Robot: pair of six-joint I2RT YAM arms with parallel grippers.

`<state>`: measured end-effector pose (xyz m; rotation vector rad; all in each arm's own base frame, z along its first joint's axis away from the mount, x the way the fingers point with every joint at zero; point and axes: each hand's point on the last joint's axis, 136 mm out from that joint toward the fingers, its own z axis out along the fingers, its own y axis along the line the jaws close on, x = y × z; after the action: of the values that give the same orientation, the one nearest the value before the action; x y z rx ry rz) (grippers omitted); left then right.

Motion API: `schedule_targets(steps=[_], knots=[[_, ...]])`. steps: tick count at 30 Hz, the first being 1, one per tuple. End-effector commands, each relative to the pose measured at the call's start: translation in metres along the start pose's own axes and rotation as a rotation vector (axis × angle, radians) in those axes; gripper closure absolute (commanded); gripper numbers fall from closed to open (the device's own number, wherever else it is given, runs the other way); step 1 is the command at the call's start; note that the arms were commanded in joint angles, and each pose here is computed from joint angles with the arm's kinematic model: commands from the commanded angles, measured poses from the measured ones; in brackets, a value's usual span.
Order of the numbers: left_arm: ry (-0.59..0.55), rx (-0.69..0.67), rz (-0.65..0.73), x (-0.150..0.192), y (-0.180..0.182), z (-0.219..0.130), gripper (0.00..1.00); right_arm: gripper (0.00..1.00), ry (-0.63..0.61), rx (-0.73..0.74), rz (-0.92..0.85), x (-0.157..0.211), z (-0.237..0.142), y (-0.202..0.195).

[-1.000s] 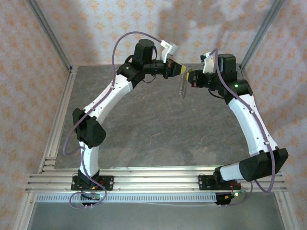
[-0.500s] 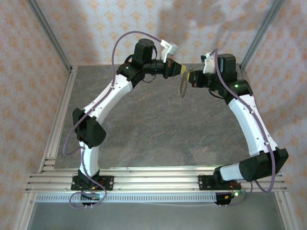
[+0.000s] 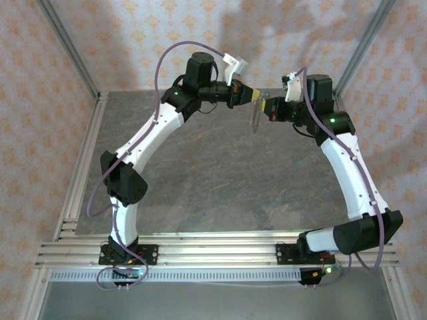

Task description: Put the keys on the keyring

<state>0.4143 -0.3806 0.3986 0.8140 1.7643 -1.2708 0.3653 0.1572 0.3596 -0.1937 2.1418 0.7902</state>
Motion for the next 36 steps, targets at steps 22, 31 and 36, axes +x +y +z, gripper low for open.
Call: schedule_targets(steps=[22, 31, 36], knots=[[-0.018, 0.009, 0.028, -0.012, -0.016, -0.008, 0.98, 1.0, 0.015, 0.09, -0.047, -0.013, -0.003, -0.003], [-0.107, -0.072, 0.018, -0.028, -0.012, -0.037, 0.58, 1.0, 0.067, 0.108, -0.028, -0.004, 0.006, -0.01], [-0.152, -0.151, -0.024, -0.032, 0.002, -0.057, 0.52, 1.0, 0.105, 0.121, -0.011, 0.004, 0.018, -0.02]])
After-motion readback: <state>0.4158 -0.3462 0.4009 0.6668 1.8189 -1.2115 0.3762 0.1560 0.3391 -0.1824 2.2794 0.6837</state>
